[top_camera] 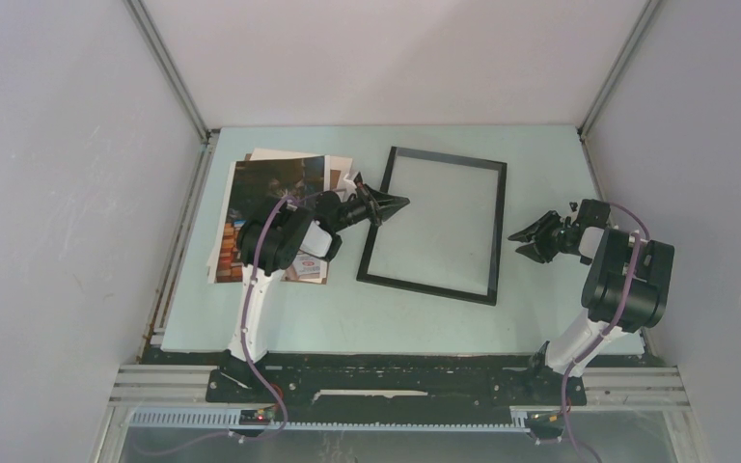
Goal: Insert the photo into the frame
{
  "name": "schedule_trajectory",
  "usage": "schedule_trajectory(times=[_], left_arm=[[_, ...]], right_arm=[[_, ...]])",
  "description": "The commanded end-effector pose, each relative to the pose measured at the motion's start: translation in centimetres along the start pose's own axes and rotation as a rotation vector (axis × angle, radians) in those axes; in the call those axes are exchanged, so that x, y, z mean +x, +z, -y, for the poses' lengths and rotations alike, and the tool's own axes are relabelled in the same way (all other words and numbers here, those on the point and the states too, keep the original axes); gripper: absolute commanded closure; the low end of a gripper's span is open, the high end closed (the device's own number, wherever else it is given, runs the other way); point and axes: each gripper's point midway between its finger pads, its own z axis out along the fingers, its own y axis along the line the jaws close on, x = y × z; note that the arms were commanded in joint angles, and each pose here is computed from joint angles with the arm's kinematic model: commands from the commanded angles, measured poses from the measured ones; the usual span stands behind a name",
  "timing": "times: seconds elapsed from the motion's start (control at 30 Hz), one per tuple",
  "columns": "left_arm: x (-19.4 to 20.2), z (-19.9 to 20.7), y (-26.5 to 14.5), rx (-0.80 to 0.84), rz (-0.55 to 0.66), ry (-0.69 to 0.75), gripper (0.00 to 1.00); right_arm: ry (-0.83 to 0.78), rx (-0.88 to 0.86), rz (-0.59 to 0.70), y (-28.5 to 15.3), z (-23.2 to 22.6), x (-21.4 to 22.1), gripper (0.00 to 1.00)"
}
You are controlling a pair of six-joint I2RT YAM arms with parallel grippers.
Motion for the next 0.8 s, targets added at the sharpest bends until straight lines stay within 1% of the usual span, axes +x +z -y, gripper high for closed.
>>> schedule_trajectory(times=[0.0, 0.5, 0.77], left_arm=[[1.3, 0.7, -0.3, 0.032, -0.042, 0.058, 1.0], [1.6, -0.3, -0.7, 0.012, -0.048, 0.055, 1.0], [2.1, -0.9, -1.0, -0.001, -0.077, 0.057, 1.0]], right_arm=[[-0.014, -0.014, 0.003, 0.2, -0.2, 0.0, 0.49], [-0.017, -0.014, 0.006, 0.1, -0.3, 0.0, 0.49], [-0.02, -0.015, 0.006, 0.1, -0.4, 0.0, 0.49]])
